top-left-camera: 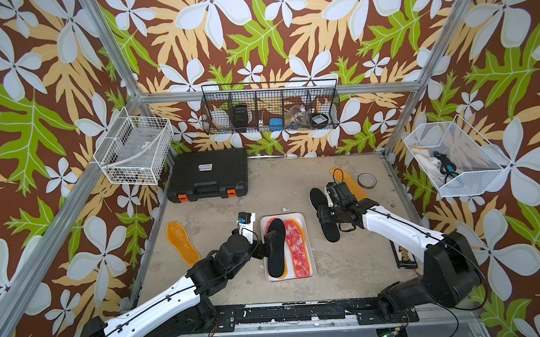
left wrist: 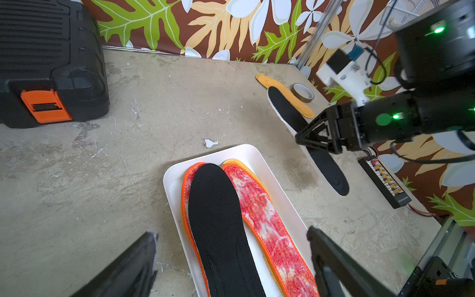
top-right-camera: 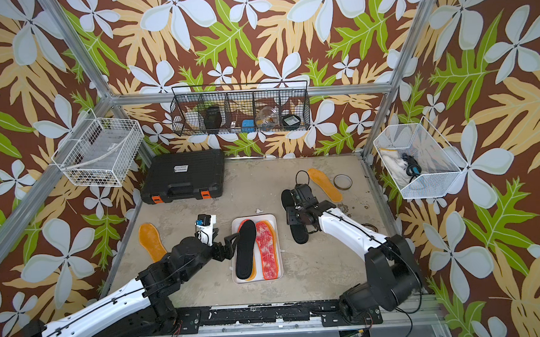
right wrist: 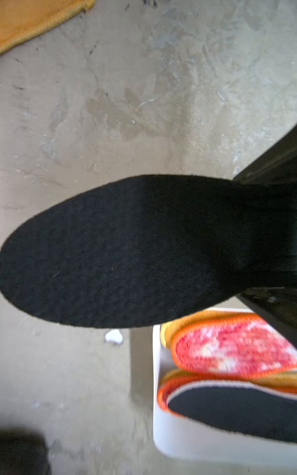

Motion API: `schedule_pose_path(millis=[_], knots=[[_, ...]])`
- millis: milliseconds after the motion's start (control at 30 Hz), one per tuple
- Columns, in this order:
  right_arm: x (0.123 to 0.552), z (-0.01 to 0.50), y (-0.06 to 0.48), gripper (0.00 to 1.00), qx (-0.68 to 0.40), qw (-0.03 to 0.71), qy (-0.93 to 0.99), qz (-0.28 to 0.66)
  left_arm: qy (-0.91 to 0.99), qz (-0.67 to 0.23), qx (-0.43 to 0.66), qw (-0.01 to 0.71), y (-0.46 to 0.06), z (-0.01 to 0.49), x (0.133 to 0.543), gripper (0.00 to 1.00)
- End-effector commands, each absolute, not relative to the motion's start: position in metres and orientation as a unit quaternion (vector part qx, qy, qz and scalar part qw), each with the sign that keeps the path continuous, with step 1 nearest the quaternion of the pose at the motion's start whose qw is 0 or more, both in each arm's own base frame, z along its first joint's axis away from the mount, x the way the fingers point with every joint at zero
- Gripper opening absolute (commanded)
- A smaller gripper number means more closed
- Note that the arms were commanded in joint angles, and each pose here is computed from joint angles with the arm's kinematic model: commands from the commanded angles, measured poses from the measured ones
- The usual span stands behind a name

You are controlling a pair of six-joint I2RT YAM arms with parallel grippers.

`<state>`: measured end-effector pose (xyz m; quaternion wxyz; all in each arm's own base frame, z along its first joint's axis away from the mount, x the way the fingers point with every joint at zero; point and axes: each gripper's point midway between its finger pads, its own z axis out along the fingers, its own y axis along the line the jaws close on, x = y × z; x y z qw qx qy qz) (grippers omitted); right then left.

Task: Put the insoles into the storage box
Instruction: Place the insole in the storage box.

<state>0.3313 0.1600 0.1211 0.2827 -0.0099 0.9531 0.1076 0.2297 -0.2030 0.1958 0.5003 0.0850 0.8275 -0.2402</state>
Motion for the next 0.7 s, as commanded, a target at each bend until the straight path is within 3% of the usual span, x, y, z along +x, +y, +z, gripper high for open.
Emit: schedule_pose_path(millis=[0, 133, 367, 667], knots=[[0.316, 0.138, 0.175, 0.63, 0.018, 0.292, 0.947, 0.135, 0.831, -0.225, 0.063, 0.504, -0.194, 0.193, 0.233, 0.94], [0.300, 0.149, 0.208, 0.64, 0.015, 0.303, 0.937, 0.171, 0.831, -0.220, 0.055, 0.508, -0.191, 0.192, 0.234, 0.94], [0.280, 0.124, 0.254, 0.65, 0.008, 0.281, 0.939, 0.196, 0.834, -0.222, 0.054, 0.503, -0.194, 0.189, 0.235, 0.94], [0.268, 0.086, 0.265, 0.68, 0.021, 0.282, 0.946, 0.158, 0.836, -0.213, 0.048, 0.503, -0.189, 0.185, 0.236, 0.94]])
